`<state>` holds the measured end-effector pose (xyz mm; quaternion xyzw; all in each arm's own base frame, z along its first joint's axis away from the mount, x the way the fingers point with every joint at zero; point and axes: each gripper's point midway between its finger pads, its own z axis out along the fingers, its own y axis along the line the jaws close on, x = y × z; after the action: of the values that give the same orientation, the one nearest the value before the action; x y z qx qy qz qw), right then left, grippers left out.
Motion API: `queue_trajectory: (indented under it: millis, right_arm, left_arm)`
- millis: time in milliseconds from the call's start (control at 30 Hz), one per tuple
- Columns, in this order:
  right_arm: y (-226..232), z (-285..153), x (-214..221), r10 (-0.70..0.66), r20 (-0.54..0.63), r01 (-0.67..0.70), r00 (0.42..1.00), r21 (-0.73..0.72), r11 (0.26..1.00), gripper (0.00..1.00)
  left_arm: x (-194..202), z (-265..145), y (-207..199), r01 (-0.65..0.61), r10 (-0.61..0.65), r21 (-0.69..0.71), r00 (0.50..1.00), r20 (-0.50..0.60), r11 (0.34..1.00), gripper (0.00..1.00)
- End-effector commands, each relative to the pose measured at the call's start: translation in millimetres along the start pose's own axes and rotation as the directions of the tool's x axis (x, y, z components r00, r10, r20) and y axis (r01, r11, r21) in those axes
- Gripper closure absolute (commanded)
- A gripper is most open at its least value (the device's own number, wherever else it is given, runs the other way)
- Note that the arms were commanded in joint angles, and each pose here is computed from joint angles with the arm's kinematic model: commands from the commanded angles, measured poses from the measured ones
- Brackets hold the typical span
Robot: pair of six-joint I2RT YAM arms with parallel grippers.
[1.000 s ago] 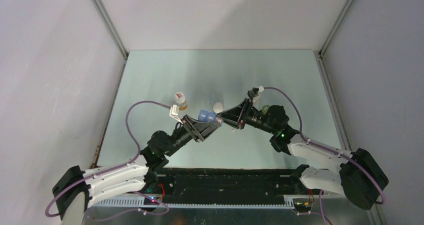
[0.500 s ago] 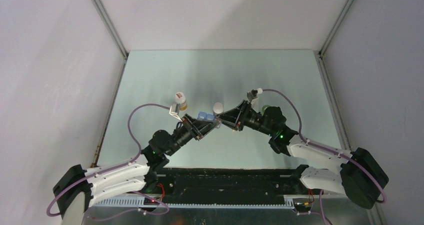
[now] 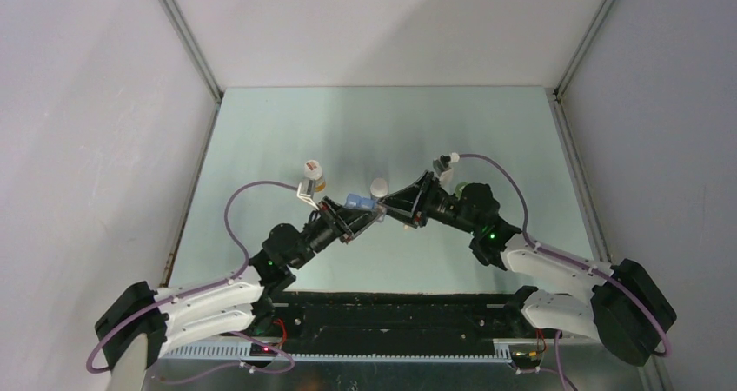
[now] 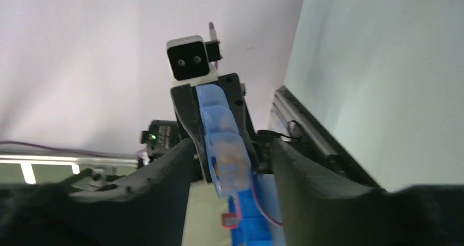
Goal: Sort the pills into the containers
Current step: Close the pill container at the center of the board.
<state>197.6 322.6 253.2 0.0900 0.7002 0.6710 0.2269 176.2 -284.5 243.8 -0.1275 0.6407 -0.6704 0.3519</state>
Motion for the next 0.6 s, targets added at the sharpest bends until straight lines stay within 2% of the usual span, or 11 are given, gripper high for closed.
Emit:
queue_trajectory:
  millis: [0, 67, 133, 367, 567]
  right_arm:
    - [2, -18, -5, -0.066, -0.027, 0.065, 0.997, -0.029, 0.997, 0.3]
    - [7, -26, -9, -0.098, -0.042, 0.095, 0.994, -0.058, 0.994, 0.24]
    - [11, -33, -11, -0.125, -0.069, 0.119, 0.99, -0.082, 0.989, 0.21]
    - [9, -42, 2, -0.245, -0.232, 0.223, 0.941, -0.118, 0.968, 0.21]
    - [15, -45, 8, -0.325, -0.265, 0.3, 0.908, -0.132, 0.945, 0.22]
  left_arm:
    - [-7, -4, -5, -0.026, 0.025, 0.042, 1.0, 0.014, 0.999, 1.0]
    - [-6, -5, -5, -0.036, 0.036, 0.043, 0.999, 0.005, 0.998, 1.0]
    - [-6, -6, -6, -0.05, 0.051, 0.045, 0.999, -0.005, 0.998, 1.0]
    - [4, -8, -17, -0.126, 0.134, 0.077, 0.986, -0.103, 0.989, 1.0]
    - [16, -9, -28, -0.175, 0.196, 0.121, 0.96, -0.199, 0.977, 1.0]
